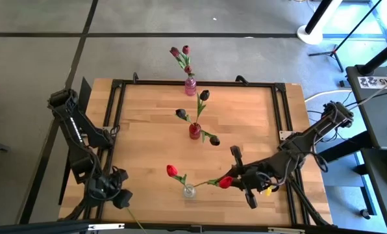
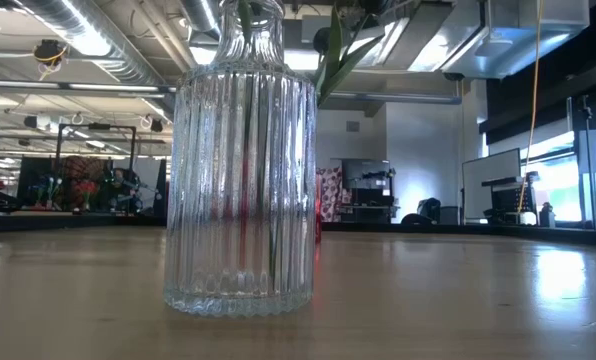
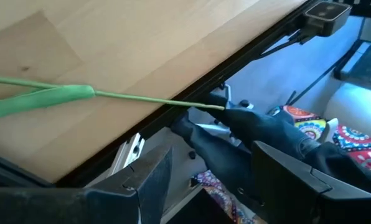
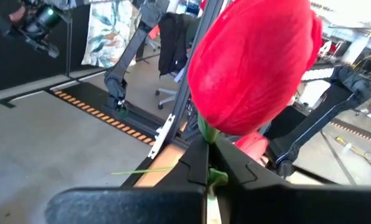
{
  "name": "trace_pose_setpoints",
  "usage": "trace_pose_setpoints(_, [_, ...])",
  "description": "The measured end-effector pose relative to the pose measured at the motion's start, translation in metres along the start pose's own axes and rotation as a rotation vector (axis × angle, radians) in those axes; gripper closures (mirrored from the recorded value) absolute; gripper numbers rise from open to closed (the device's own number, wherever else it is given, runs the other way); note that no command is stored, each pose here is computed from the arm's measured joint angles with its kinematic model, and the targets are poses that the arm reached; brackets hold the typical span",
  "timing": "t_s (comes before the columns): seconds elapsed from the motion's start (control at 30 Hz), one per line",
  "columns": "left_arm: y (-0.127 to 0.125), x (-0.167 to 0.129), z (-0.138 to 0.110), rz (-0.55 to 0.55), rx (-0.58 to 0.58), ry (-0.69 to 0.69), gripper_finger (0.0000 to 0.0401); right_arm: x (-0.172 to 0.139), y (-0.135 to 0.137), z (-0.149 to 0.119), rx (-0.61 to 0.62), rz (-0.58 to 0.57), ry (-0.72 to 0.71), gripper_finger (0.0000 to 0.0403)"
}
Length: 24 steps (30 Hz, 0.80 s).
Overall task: Sort flowers into vase by color
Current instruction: Put the right red tulip into the transparent vase
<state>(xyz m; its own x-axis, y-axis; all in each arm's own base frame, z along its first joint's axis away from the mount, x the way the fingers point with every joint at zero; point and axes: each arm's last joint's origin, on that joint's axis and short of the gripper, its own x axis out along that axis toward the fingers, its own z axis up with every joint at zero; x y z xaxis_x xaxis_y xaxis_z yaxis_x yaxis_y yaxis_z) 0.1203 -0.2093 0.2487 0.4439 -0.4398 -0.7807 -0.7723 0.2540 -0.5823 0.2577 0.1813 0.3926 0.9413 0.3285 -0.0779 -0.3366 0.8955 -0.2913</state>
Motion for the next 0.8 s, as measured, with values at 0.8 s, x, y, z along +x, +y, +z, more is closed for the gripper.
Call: trace_pose_setpoints(0.8, [0.025, 0.033, 0.005, 0.423, -0.326, -0.060, 0.0189, 0.015, 0.008, -0.020, 0.122, -0.085, 0.131, 0.0311])
